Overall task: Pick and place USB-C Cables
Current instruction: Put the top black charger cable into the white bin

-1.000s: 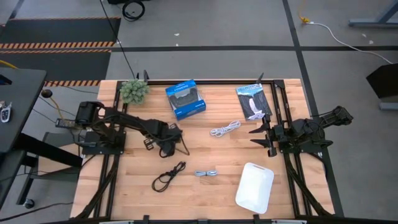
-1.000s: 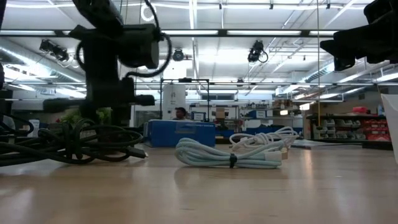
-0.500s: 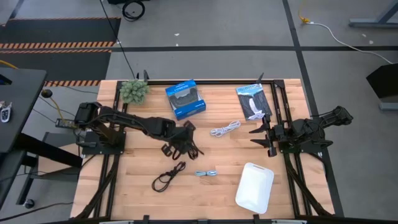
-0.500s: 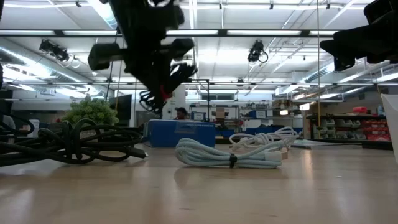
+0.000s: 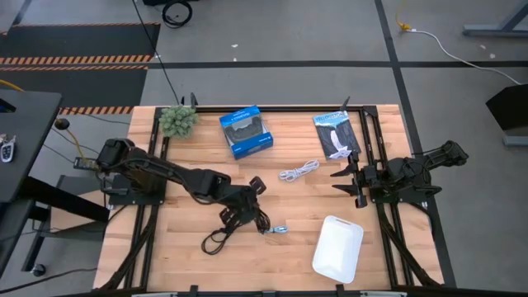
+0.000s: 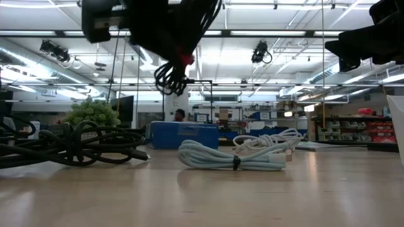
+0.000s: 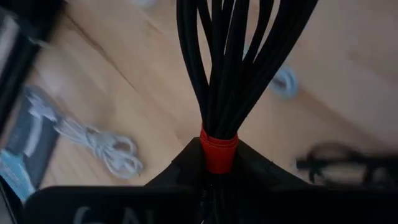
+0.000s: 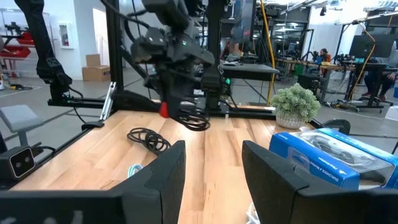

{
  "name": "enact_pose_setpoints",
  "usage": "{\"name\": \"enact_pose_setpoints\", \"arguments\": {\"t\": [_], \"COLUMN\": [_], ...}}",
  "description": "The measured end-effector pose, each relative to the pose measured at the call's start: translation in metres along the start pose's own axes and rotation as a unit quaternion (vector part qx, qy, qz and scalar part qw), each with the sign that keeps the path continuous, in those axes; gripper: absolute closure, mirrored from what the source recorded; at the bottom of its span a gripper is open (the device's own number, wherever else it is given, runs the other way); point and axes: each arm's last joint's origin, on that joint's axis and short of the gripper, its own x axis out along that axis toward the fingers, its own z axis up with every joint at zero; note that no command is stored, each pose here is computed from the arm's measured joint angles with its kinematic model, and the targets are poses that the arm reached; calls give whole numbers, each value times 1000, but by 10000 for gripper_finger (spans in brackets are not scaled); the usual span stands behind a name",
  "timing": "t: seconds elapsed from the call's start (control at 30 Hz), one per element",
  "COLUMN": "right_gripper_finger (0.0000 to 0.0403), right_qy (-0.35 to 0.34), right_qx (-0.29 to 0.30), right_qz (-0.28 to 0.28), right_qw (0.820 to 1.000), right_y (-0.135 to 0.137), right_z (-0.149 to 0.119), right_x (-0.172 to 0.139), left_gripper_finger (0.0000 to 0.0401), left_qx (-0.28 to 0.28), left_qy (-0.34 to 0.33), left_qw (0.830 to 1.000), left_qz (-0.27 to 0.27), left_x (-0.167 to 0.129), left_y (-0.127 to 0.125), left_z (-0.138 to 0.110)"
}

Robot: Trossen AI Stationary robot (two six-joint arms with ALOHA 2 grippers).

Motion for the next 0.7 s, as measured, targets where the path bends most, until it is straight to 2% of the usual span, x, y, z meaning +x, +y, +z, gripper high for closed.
{"name": "enact_pose_setpoints", "arguments": {"t": [0.13,0.27,0.47,0.63,0.7], "right_gripper_finger": [238,238,238,238,238], "right_qy": [0,0,0,0,0], "right_qx": [0,0,0,0,0], "right_qz": [0,0,0,0,0], "right_qw": [1000,1000,1000,1000,1000], "right_y": [0,0,0,0,0], "right_z": [0,0,0,0,0], "right_x": [0,0,0,0,0], "left_gripper_finger": [329,333,328,327,329], "left_qx": [-14,-5,10,47,52], "left_qy": [-39,-101,-231,-261,-273], "left_qw": [999,991,957,933,926], "left_qz": [32,92,173,245,256], "left_x": [-1,-3,-14,-22,-23], "left_y": [6,19,45,65,73], "left_z": [8,19,32,29,24]}}
